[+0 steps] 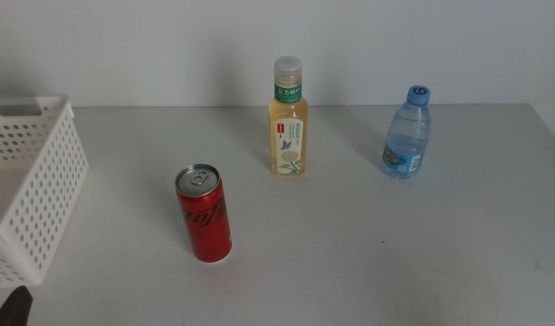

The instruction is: Use arms to grab the bottles and put them into the dustbin to the left of the table.

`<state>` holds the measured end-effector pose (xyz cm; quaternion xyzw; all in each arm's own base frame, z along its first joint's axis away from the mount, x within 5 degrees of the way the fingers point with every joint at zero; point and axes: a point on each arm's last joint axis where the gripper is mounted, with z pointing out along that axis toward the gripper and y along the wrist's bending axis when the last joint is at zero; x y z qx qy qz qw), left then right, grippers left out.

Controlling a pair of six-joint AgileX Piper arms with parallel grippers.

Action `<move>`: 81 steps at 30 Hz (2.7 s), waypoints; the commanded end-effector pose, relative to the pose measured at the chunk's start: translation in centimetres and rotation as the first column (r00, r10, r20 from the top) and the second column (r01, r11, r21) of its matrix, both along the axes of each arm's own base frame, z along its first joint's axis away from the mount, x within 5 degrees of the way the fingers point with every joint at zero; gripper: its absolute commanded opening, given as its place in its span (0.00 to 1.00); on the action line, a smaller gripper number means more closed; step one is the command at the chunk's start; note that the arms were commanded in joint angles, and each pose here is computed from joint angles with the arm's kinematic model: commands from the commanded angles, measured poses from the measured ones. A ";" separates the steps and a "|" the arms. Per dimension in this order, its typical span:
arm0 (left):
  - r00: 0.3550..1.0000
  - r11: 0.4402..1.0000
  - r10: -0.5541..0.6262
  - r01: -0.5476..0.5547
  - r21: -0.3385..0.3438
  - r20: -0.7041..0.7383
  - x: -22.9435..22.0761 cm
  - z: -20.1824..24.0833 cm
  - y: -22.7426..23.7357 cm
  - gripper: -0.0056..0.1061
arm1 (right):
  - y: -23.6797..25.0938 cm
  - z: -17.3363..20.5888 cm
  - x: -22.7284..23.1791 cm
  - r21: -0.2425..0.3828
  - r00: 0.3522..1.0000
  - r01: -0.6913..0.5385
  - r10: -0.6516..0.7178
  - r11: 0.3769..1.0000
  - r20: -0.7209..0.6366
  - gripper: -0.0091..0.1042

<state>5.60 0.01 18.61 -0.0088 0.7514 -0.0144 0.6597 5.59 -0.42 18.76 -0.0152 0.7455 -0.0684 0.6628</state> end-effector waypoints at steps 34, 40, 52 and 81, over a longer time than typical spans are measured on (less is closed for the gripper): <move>0.866 0.877 -0.471 0.481 -0.019 0.167 6.5 0.6 -7.0 0.89 | -0.1 1.1 -0.2 -0.022 0.995 0.010 -0.008 1.000 0.101 0.69; 0.867 0.882 -0.453 0.470 -0.036 0.208 7.7 -0.3 -7.6 0.89 | -0.1 1.1 -0.2 -0.022 0.995 0.010 -0.008 1.000 0.101 0.69; 0.897 0.898 -0.429 0.437 -0.061 0.105 8.3 -1.9 -7.6 0.89 | -0.1 1.1 -0.2 -0.022 0.995 0.010 -0.008 1.000 0.101 0.69; 0.918 0.914 -0.391 0.396 -0.090 0.065 12.4 -2.9 -9.7 0.89 | -0.1 1.1 -0.2 -0.022 0.995 0.010 -0.008 1.000 0.101 0.69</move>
